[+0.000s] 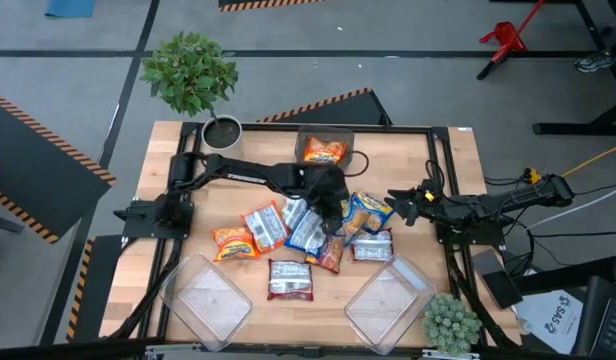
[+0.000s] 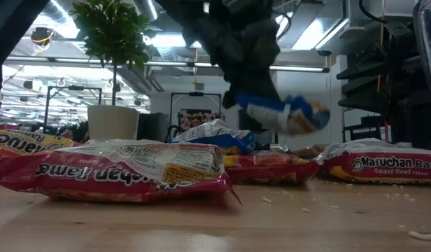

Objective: Sort Maruchan noodles
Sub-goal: Put the blue noodle pack into the right transparent bin

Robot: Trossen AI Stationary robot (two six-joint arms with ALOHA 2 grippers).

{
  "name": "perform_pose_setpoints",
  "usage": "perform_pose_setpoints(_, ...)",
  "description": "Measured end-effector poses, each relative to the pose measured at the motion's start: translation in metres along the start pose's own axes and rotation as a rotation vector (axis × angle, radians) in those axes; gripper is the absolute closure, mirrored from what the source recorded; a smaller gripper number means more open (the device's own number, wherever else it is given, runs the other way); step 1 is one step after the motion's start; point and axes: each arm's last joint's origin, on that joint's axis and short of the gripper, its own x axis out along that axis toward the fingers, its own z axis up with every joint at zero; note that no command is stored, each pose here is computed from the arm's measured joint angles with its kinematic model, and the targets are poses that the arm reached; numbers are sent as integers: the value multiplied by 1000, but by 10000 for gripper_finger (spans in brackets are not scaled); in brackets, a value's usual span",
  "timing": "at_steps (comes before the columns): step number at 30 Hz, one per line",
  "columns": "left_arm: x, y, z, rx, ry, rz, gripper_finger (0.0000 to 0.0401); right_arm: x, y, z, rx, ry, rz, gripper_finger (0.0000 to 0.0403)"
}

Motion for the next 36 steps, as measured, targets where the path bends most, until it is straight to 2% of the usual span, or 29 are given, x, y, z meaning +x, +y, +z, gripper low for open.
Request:
perform_pose_setpoints(5, -28, -21, 14, 38, -106, -67, 399, 0, 0, 0, 0, -7, -6, 123)
perform_pose_setpoints(12, -34, -64, 14, 98, -196, -170, 400, 0, 0, 0, 0, -14, -14, 123)
perform_pose_setpoints(18, -35, -103, 14, 204, -246, -166, 400, 1, -1, 0, -7, -33, -44, 123)
perform_pose_setpoints(25, -35, -138, 3, 248, -311, -154, 401, 2, -3, -2, 3, -31, -82, 123)
perform_pose_setpoints(29, -30, -151, 1, 228, -386, -141, 401, 4, -4, -4, 14, -17, -99, 123)
perform_pose_setpoints(33, -9, -157, -2, 135, -407, -162, 401, 5, -5, -6, 36, 2, -102, 123)
perform_pose_setpoints(36, 5, -165, 2, 129, -401, -173, 401, 5, -5, -8, 31, 20, -102, 123)
